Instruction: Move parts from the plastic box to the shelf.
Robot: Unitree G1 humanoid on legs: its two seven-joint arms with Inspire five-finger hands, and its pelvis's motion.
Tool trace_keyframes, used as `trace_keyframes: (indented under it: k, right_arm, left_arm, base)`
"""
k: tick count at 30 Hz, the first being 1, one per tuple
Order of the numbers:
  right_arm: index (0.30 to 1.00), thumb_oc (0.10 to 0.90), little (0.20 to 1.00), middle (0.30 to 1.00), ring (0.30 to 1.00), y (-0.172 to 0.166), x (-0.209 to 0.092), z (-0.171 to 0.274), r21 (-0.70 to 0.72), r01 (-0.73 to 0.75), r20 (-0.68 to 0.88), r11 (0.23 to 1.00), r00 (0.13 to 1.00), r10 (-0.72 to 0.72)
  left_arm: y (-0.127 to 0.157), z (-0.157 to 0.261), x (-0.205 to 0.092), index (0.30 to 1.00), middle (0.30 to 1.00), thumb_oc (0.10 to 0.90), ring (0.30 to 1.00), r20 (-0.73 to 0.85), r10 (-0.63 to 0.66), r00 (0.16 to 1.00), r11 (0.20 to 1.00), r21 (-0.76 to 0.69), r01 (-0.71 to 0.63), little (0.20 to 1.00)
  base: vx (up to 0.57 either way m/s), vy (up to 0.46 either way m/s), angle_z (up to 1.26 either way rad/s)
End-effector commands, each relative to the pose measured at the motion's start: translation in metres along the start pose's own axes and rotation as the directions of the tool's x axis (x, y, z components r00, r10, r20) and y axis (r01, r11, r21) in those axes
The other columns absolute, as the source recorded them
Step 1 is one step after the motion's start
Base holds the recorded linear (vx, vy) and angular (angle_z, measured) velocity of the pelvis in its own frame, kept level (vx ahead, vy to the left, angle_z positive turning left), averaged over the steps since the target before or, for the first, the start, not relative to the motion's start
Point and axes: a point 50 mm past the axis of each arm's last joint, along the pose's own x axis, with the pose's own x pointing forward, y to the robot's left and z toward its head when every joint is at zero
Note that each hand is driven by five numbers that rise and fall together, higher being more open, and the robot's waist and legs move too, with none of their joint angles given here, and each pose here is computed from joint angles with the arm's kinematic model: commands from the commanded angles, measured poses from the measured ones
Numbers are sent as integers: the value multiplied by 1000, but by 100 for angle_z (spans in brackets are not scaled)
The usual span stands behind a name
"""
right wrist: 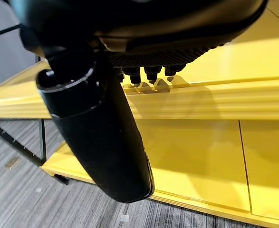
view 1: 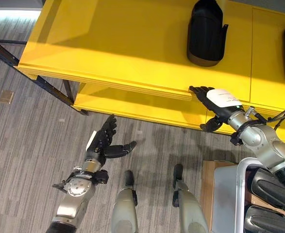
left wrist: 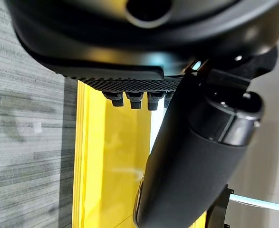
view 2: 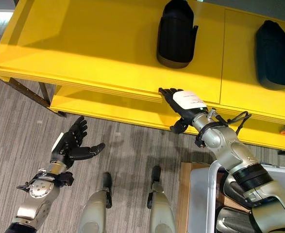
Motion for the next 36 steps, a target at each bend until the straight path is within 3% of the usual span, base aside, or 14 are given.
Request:
trace_keyframes:
  k: [1, 7, 9, 10, 11, 13, 14, 17, 19, 20, 21, 25, 29, 36]
  right_arm:
    - [1000, 900, 1000, 1000, 1000, -49, -12, 19, 75, 248, 126, 966, 959, -256]
    - [1000, 900, 1000, 1000, 1000, -42, -54, 21, 323, 316, 134, 892, 918, -374]
    - [1000, 900, 1000, 1000, 1000, -26, -74, 17, 498, 331, 64, 801, 908, -415]
    - [1000, 900, 1000, 1000, 1000, -26, -75, 16, 499, 331, 62, 801, 908, -415]
    - [1000, 900, 1000, 1000, 1000, -9, -87, 12, 610, 325, -3, 723, 913, -408]
    - [1000, 900, 1000, 1000, 1000, -2, -93, 11, 638, 323, -28, 699, 917, -398]
    - [1000, 900, 1000, 1000, 1000, 21, -103, 10, 770, 294, -92, 566, 929, -358]
    - [1000, 900, 1000, 1000, 1000, 57, -114, 12, 872, 247, -147, 422, 955, -256]
    - [1000, 900, 1000, 1000, 1000, 68, -117, 12, 889, 244, -167, 388, 961, -221]
    - [1000, 900, 1000, 1000, 1000, 91, -119, 17, 941, 236, -200, 242, 966, -165]
    - [1000, 900, 1000, 1000, 1000, 103, -122, 18, 955, 232, -211, 185, 969, -127]
    - [1000, 900, 1000, 1000, 1000, 130, -129, 22, 961, 223, -224, 164, 974, -13]
    - [1000, 900, 1000, 1000, 1000, 140, -132, 22, 954, 215, -227, 207, 973, 38]
    - [1000, 900, 1000, 1000, 1000, 152, -118, 30, 961, 221, -232, 165, 971, 51]
  left_arm:
    - [4, 33, -5, 1000, 1000, 900, 1000, 192, 3, 981, 999, 46, -12, 1000]
    - [3, 27, -13, 1000, 1000, 900, 1000, 168, 10, 986, 999, 32, -15, 1000]
    - [4, 17, -19, 1000, 1000, 900, 1000, 129, 19, 991, 1000, 21, -22, 1000]
    - [4, 17, -19, 1000, 1000, 900, 1000, 129, 17, 992, 1000, 22, -20, 1000]
    - [6, 12, -23, 1000, 1000, 900, 1000, 106, 30, 994, 999, 14, -32, 1000]
    - [8, 9, -25, 1000, 1000, 900, 1000, 95, 35, 995, 999, 13, -36, 1000]
    - [11, 4, -29, 1000, 1000, 900, 1000, 74, 57, 996, 998, 6, -58, 1000]
    - [14, -8, -38, 1000, 1000, 900, 1000, 24, 82, 996, 997, -9, -82, 1000]
    - [15, -13, -41, 1000, 1000, 900, 1000, 8, 90, 996, 996, -11, -90, 1000]
    - [13, -18, -44, 1000, 1000, 900, 1000, -7, 100, 995, 995, -27, -100, 1000]
    - [13, -21, -45, 1000, 1000, 900, 1000, -17, 105, 994, 994, -29, -106, 1000]
    - [9, -26, -47, 1000, 1000, 900, 1000, -27, 107, 994, 994, -33, -108, 1000]
    - [6, -31, -46, 1000, 1000, 900, 1000, -42, 105, 994, 994, -36, -106, 1000]
    - [-7, -32, -33, 1000, 1000, 900, 1000, -36, 65, 997, 997, -32, -66, 1000]
  base:
    - [0, 0, 0]
    - [9, -1, 0]
    - [78, -12, 3]
    - [88, -7, 7]
    - [58, 4, 5]
    - [68, 11, 5]
    - [67, 33, 7]
    - [66, 56, -1]
    - [47, 54, -10]
    - [39, 70, -7]
    - [38, 70, -3]
    - [26, 58, -14]
    - [9, 31, -6]
    - [5, 48, -4]
